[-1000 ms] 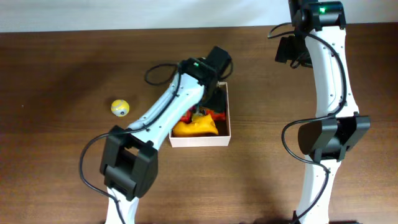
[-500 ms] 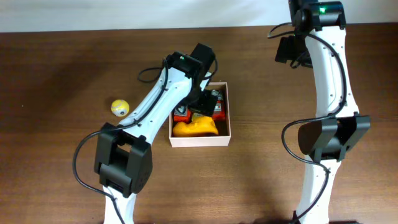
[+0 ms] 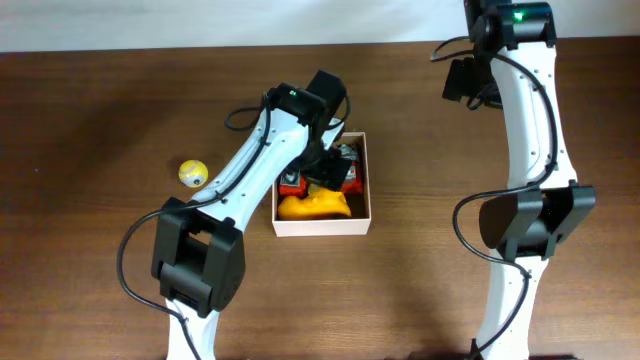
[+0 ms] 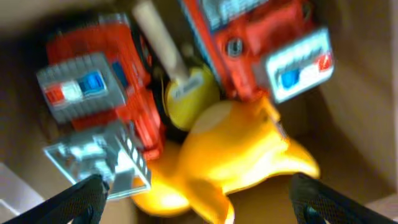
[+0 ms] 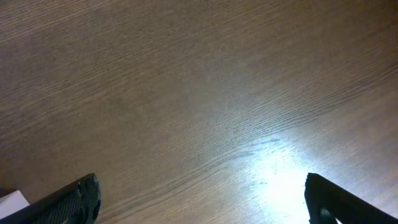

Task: Pack container
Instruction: 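Push the left gripper down into the box pressing the duck in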

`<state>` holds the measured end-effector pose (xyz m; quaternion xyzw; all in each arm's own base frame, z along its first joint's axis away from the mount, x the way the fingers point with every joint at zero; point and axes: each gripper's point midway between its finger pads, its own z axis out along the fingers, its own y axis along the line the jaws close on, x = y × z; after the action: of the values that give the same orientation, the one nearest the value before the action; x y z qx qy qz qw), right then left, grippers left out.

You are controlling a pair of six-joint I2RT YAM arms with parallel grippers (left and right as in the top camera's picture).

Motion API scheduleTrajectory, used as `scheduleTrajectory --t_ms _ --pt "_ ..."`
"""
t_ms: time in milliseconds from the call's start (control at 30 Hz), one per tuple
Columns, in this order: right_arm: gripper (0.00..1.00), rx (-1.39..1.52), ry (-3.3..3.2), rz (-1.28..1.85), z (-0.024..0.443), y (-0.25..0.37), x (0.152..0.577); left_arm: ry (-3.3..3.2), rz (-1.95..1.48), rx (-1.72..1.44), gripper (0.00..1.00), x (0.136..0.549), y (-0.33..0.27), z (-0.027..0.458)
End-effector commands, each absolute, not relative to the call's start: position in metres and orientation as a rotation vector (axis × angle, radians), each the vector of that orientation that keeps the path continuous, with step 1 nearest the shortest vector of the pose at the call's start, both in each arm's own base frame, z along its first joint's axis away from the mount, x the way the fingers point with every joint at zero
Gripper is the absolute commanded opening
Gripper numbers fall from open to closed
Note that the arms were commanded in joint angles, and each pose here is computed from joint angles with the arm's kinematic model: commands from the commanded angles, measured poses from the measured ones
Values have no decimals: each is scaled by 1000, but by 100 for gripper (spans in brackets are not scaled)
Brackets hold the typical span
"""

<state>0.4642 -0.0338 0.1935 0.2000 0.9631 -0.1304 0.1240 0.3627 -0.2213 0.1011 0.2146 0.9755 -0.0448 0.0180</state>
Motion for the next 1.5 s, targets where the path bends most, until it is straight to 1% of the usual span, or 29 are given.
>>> scheduleTrajectory --t_ms 0,433,800,1467 --pt "99 593 2809 -383 192 -35 464 3060 -139 776 96 353 -218 93" --pt "99 594 2809 -383 192 -35 464 3038 -135 905 96 349 -216 93" --pt "99 594 2809 -383 192 -35 464 3090 -118 928 96 336 -209 77" --pt "99 594 2809 -383 192 -35 464 2910 -160 889 95 376 -230 78"
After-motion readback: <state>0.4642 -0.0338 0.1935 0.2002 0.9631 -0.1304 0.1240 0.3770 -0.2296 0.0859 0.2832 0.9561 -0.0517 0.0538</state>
